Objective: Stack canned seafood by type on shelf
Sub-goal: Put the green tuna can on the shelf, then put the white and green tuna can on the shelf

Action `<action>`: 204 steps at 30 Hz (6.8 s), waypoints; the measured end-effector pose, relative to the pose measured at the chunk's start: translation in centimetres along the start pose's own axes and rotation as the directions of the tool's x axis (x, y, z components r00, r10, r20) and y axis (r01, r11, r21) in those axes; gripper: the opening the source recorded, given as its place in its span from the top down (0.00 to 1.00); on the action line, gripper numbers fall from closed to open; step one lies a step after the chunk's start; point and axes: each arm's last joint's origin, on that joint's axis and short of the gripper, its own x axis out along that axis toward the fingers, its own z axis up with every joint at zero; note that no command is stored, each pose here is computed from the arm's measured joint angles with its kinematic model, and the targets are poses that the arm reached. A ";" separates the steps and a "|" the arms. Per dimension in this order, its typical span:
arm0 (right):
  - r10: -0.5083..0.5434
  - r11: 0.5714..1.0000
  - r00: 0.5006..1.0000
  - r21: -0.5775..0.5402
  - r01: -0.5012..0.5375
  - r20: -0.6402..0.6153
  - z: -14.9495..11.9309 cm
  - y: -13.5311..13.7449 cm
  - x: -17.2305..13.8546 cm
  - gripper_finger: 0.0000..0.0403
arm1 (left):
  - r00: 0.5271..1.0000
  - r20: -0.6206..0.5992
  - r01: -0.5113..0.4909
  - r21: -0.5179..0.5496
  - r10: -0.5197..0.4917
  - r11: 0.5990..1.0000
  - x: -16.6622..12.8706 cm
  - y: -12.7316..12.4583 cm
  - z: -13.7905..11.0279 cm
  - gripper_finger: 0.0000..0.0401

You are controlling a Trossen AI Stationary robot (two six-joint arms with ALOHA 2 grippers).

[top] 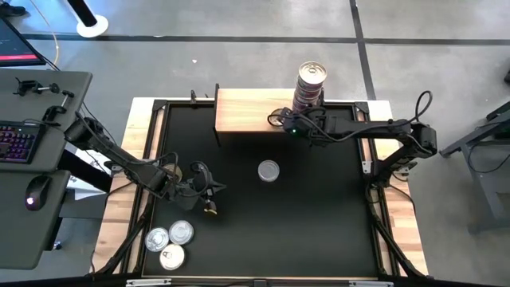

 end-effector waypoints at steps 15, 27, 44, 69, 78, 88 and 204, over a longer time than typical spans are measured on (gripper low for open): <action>0.054 0.977 0.999 -0.206 -0.052 0.006 -2.5 -0.4 -3.3 0.52 | 1.000 -0.020 0.025 0.020 -0.025 0.999 -0.4 -0.4 -0.5 1.00; -0.032 0.940 0.993 -0.340 -0.008 -0.113 -3.2 -1.2 -3.1 0.52 | 1.000 -0.016 0.013 0.003 -0.013 1.000 -0.4 -0.4 -0.5 1.00; -0.031 0.973 0.995 -0.230 0.008 -0.096 -2.6 -0.4 0.0 0.52 | 1.000 -0.023 -0.008 -0.007 0.008 1.000 -0.4 -0.2 -0.6 1.00; 0.069 0.988 0.983 -0.124 -0.091 -0.167 -2.5 0.8 0.2 0.52 | 0.999 -0.038 -0.032 0.015 0.032 0.999 -0.4 0.0 -0.8 1.00; 0.145 0.972 0.969 -0.153 -0.178 -0.201 -2.2 1.6 0.4 0.52 | 0.998 -0.045 -0.037 0.023 0.038 0.999 -0.4 0.1 -0.9 1.00; 0.145 0.971 0.978 -0.169 -0.170 -0.151 -1.0 1.8 1.2 0.52 | 0.998 -0.052 -0.043 0.025 0.044 0.999 -0.4 0.2 -1.0 1.00; 0.011 0.747 0.670 -0.440 -0.499 -0.742 -22.4 -4.5 -0.9 1.00 | 0.995 -0.081 0.070 0.227 -0.053 0.971 8.3 -5.0 -8.3 1.00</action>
